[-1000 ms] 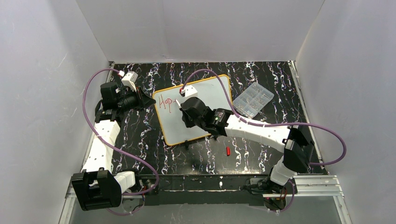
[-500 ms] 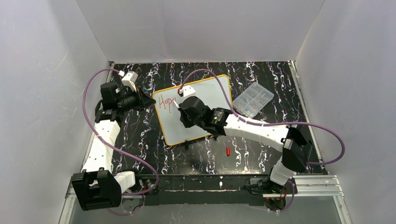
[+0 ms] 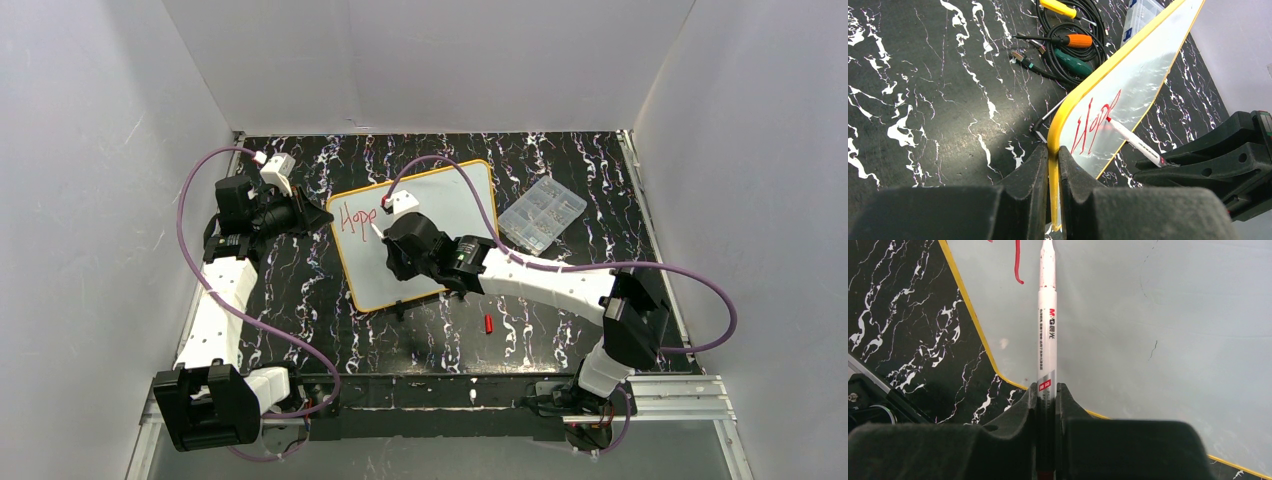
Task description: Write a sentence on the whiteboard
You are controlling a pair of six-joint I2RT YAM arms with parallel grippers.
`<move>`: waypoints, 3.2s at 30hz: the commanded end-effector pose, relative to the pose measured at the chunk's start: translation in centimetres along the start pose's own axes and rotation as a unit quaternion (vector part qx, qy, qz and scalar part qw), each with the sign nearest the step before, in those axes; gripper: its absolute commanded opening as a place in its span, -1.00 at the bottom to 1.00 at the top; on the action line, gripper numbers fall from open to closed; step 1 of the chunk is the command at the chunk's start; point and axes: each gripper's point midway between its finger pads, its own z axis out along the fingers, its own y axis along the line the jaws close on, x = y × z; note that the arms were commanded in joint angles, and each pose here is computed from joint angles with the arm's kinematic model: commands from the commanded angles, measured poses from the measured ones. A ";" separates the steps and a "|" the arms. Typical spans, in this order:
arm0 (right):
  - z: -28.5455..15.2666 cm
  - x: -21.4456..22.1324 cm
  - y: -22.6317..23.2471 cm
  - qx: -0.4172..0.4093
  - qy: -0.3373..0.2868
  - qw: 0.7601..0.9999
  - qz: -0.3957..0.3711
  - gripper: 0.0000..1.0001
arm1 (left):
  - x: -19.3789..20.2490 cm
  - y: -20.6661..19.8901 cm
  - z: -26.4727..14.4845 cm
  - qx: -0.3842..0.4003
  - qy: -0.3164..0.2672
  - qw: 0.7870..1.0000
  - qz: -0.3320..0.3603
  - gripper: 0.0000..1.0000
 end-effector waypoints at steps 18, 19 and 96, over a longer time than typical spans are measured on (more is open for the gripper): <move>-1.4 -1.5 -1.3 0.030 -0.031 0.999 0.017 -0.97 | -0.1 -1.3 -0.5 0.021 -0.004 1.000 0.016 -1.00; -1.4 -1.5 -1.4 0.031 -0.032 0.999 0.018 -0.97 | -0.1 -1.2 -0.5 0.020 -0.005 1.000 0.015 -1.00; -3.1 -6.0 -3.8 0.013 -0.096 0.995 0.019 -0.97 | -0.1 -1.4 -0.5 0.023 -0.004 1.000 0.017 -1.00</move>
